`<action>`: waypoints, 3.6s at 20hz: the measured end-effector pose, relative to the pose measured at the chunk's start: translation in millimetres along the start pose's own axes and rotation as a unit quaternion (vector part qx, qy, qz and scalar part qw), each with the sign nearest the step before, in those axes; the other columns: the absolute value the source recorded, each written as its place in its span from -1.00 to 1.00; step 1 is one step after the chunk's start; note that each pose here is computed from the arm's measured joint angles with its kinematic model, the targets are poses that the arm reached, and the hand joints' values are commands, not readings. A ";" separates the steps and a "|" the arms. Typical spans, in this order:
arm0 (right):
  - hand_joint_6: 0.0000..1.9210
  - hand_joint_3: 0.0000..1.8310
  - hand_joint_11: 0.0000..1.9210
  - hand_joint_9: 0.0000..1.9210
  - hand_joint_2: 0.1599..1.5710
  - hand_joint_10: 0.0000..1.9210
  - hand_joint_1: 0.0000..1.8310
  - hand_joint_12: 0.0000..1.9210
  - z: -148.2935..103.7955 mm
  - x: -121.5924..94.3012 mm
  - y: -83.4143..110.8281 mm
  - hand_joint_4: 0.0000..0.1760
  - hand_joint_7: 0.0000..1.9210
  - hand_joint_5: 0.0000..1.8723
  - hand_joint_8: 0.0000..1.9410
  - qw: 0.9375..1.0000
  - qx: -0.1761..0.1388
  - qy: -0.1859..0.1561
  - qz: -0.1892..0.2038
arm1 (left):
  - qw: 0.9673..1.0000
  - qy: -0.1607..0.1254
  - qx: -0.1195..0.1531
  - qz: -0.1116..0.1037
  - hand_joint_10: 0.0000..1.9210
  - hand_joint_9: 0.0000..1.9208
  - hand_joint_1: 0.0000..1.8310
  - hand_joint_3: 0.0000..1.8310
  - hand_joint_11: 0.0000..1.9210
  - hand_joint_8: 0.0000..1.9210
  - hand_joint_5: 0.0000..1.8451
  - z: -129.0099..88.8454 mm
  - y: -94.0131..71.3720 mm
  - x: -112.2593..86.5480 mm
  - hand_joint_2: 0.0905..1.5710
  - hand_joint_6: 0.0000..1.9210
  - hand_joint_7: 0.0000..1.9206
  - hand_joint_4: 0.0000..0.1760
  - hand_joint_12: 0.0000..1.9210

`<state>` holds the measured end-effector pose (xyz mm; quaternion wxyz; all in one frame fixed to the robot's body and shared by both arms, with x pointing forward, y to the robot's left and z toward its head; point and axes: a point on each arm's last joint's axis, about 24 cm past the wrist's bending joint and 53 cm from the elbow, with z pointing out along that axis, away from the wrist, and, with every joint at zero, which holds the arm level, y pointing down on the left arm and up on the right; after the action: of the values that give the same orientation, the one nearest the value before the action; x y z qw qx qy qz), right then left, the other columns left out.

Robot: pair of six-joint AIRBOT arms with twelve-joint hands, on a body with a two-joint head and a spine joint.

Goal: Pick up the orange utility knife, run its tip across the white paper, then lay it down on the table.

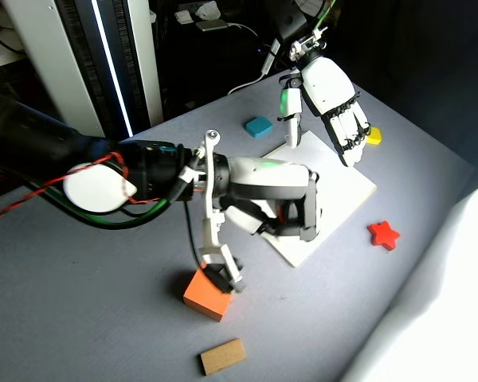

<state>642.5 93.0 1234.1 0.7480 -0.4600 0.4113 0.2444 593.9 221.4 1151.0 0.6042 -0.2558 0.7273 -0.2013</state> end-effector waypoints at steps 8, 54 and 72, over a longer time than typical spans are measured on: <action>1.00 -0.99 0.90 0.80 0.63 1.00 0.53 1.00 -4.9 -4.4 93.1 1.00 0.67 0.54 1.00 0.949 -0.180 -0.137 -0.219 | 1.000 0.000 -0.002 0.001 -1.00 -0.77 -0.86 -1.00 -1.00 -1.00 -0.91 0.3 1.5 0.2 0.61 -1.00 -0.87 -0.91 -0.21; 1.00 -0.93 0.92 0.81 0.61 1.00 0.53 1.00 -78.9 33.9 -45.5 1.00 0.68 0.57 1.00 0.949 0.152 0.127 0.245 | 1.000 0.000 -0.001 0.004 -1.00 -0.77 -0.84 -1.00 -1.00 -1.00 -0.89 5.5 2.7 2.1 0.61 -1.00 -0.86 -0.95 -0.17; 0.58 -0.92 -0.64 -0.74 0.59 0.82 0.14 1.00 -139.1 74.2 14.2 -1.00 -0.70 -0.80 0.46 0.903 0.159 0.211 0.340 | 1.000 0.000 -0.001 0.002 -1.00 -0.77 -0.83 -1.00 -1.00 -1.00 -0.88 3.4 2.0 2.9 0.61 -1.00 -0.86 -0.92 -0.20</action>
<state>617.9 -25.2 1131.6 0.5783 -0.2082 0.7245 0.3121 596.6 221.2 1146.9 0.6044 -0.2550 0.7281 -0.1988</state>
